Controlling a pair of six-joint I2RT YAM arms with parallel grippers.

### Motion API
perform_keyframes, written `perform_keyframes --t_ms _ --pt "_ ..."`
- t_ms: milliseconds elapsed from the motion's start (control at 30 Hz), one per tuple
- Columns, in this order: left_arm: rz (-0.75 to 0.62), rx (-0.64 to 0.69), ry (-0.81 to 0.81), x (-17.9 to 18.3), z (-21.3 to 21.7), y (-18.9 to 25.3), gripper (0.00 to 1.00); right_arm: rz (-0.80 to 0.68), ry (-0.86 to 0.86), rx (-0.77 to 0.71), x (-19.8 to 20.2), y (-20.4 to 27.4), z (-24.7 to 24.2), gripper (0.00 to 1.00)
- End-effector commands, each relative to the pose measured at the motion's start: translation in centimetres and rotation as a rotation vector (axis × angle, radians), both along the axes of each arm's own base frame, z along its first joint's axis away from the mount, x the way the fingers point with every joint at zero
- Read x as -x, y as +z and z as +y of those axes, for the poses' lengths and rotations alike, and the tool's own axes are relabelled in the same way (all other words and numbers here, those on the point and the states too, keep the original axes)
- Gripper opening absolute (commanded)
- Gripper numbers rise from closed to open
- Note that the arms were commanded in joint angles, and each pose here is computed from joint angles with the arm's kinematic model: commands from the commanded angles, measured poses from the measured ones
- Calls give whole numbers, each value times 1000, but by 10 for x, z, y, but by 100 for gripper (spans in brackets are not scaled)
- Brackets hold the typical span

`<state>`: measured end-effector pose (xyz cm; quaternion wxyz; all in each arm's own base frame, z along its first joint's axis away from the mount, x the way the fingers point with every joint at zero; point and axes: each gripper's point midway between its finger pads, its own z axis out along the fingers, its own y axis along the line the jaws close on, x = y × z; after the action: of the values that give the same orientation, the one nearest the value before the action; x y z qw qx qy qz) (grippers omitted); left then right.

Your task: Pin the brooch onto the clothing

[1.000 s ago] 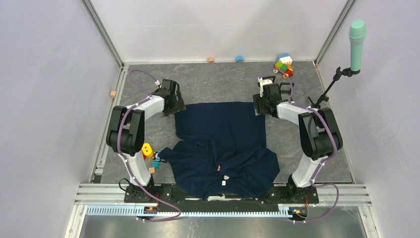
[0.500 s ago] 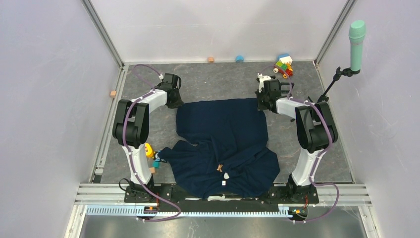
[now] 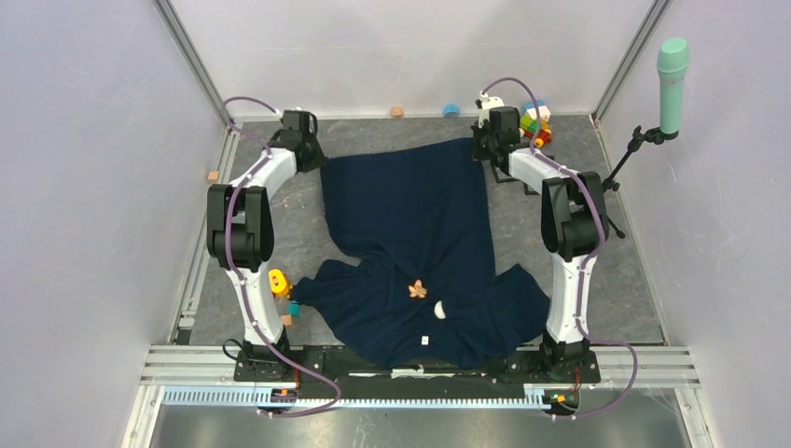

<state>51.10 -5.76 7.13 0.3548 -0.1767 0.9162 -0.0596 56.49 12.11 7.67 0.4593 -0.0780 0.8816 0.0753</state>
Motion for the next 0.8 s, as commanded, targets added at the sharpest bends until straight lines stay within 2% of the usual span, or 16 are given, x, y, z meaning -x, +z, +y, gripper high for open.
perform_keyframes --t_ms 0,167,333,367,433,467,533,567,600,633,667,767 --pt "-147 43 4 -63 17 34 2 -73 -46 -69 -53 9 1 0" --pt "-177 79 1 -105 26 27 2 -143 -69 -151 -98 8 4 0" --pt "-203 112 -11 -135 27 18 2 -234 -97 -224 -118 8 -2 0" --pt "-212 115 -18 -140 26 18 2 -253 -96 -233 -121 11 -3 2" --pt "-226 112 0 -148 44 18 6 -289 -68 -248 -126 18 -1 15" --pt "-233 111 -6 -150 44 19 18 -305 -51 -248 -127 23 0 25" --pt "-250 108 -18 -153 43 26 54 -332 -16 -239 -127 36 2 41" --pt "-260 107 -24 -152 43 33 68 -346 10 -232 -126 44 5 51" --pt "-266 105 -27 -151 43 38 77 -357 33 -225 -124 52 7 58" --pt "-270 105 -32 -148 42 44 86 -369 65 -221 -120 62 10 67" --pt "-279 103 -34 -144 42 53 90 -383 97 -219 -116 74 14 73" --pt "-299 99 -38 -124 40 78 96 -408 164 -212 -97 103 20 82"
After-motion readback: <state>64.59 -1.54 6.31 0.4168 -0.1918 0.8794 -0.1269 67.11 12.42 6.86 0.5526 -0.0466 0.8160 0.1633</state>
